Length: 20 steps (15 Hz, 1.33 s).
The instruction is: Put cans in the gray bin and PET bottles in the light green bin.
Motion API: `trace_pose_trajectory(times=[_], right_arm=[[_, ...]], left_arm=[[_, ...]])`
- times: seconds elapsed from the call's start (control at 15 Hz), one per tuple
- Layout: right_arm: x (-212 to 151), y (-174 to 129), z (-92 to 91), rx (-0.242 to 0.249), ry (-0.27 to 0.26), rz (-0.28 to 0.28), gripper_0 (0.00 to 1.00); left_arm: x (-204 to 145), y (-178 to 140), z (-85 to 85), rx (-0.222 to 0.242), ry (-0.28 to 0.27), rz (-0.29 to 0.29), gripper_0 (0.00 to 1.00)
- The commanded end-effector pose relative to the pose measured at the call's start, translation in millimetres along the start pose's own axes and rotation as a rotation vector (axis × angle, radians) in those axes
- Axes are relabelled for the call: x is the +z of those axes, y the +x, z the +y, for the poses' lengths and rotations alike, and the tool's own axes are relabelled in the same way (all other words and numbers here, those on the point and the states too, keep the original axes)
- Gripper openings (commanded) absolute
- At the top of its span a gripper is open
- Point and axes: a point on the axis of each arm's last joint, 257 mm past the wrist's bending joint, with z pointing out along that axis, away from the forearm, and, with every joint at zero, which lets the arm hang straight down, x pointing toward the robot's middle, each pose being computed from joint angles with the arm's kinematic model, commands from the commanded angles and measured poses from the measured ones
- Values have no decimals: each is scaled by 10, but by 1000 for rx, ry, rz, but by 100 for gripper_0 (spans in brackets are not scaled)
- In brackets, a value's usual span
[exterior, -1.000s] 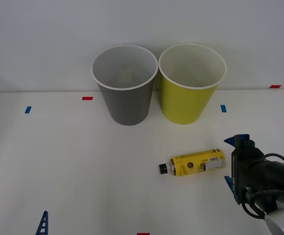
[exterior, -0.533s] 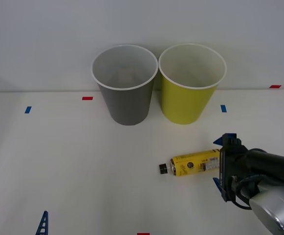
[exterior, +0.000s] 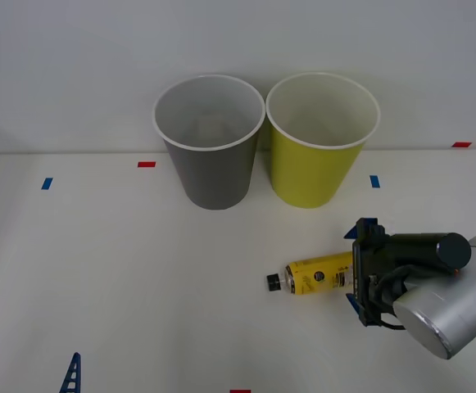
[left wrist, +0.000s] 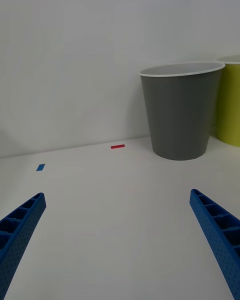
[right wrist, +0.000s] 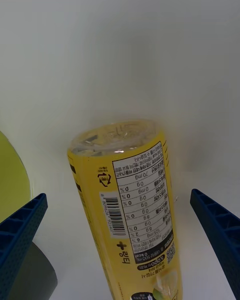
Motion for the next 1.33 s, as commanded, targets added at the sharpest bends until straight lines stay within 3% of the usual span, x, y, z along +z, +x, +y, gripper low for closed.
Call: trace_pose_trajectory(times=[0.07,0.27,0.87,0.93,1.0,1.33], right_arm=[[80,47,-10,-5,18,1,100],[149,79,44,1,24,1,100],[180,66,-70,-51,47,-9,98],[183,51,-73,-62,45,-16,54],[191,48,-94,-79,45,-23,1],[199,4,-124,-115,45,-42,0]], left_arm=[[0,0,0,0,0,0,100],[0,0,0,0,0,0,100],[0,0,0,0,0,0,100],[0,0,0,0,0,0,100],[0,0,0,0,0,0,100],[0,0,0,0,0,0,100]])
